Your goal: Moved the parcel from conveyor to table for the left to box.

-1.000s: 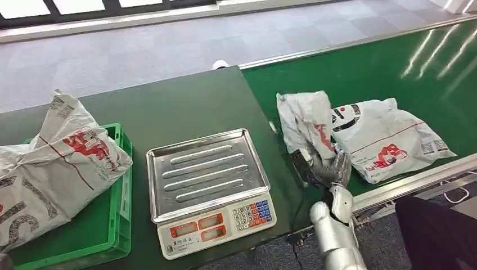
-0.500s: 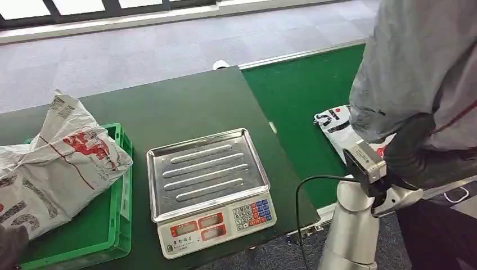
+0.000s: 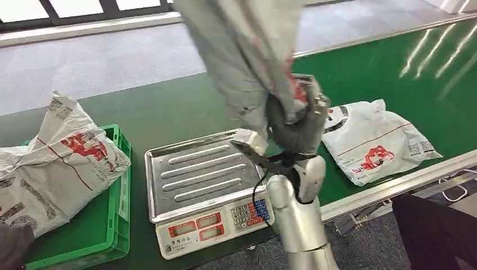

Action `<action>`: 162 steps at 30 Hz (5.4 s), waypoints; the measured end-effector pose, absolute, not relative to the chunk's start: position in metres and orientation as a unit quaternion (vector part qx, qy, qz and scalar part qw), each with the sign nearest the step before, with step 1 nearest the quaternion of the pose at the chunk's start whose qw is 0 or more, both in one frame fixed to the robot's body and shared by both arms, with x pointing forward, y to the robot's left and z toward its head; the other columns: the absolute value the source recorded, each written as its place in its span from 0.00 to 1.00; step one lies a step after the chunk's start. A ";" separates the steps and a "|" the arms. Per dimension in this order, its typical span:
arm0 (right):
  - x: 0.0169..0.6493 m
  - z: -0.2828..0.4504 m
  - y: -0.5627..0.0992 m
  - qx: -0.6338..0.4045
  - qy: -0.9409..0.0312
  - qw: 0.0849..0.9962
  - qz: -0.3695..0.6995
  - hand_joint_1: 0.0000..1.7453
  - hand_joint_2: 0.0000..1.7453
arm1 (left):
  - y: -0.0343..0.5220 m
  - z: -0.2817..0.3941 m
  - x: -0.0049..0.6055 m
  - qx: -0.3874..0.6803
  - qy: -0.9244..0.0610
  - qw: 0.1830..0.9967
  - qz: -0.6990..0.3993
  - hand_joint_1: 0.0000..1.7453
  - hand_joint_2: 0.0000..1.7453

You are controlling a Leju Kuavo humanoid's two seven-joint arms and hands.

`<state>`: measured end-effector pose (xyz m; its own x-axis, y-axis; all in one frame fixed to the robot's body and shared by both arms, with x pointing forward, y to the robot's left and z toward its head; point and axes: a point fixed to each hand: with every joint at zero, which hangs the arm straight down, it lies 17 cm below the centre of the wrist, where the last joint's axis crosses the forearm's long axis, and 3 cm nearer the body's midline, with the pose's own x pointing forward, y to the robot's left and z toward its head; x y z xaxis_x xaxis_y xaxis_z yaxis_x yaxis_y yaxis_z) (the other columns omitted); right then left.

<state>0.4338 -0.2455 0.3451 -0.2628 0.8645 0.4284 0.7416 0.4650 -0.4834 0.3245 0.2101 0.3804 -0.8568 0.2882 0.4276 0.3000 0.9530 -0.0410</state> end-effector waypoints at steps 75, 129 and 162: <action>0.423 0.102 -0.085 -0.357 -0.673 0.558 0.329 0.00 0.00 | 0.217 0.260 0.424 0.064 -0.891 0.432 0.121 0.00 0.00; 0.373 0.311 -0.168 -0.308 -0.895 0.322 0.013 0.00 1.00 | -0.040 0.096 0.413 -0.016 -0.737 0.460 -0.495 0.00 1.00; 0.396 0.282 -0.170 -0.322 -0.877 0.355 0.034 0.00 1.00 | 0.003 0.173 0.455 0.058 -0.824 0.404 -0.394 1.00 1.00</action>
